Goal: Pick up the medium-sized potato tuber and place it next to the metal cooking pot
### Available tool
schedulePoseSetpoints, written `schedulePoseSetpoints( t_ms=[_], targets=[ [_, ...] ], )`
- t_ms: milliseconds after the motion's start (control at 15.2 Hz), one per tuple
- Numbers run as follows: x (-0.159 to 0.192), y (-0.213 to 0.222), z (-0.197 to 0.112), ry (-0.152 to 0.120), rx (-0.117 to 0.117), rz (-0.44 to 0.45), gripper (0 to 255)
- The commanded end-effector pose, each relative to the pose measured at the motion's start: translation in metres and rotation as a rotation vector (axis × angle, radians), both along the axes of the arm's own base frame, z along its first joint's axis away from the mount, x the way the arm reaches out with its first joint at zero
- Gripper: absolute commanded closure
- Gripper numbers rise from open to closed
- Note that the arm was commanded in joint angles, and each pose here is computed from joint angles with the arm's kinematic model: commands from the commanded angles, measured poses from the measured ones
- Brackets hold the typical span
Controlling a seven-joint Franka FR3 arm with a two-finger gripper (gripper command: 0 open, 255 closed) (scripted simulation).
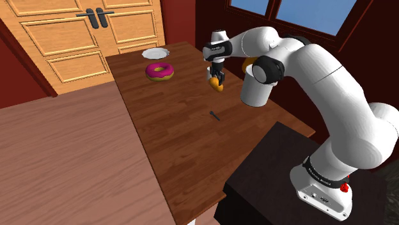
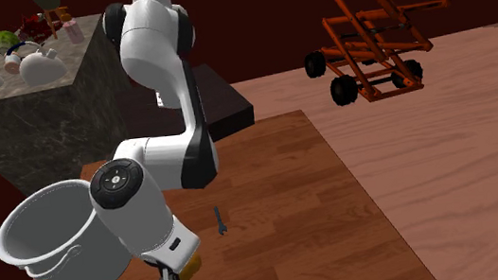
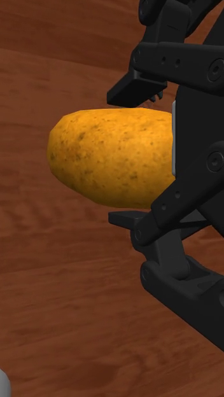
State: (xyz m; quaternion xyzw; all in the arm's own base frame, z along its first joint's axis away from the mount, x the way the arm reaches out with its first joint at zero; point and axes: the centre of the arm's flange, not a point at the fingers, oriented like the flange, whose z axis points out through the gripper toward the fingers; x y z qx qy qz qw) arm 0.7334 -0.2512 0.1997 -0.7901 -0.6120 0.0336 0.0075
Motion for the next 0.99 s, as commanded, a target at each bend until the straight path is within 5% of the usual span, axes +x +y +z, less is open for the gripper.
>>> schedulePoseSetpoints(
  t_ms=[0,924],
  targets=[
    [0.0,-0.001,-0.011,0.0,0.0,0.0,255],
    [0.0,-0.001,-0.085,0.0,0.0,0.0,255]
  ],
)
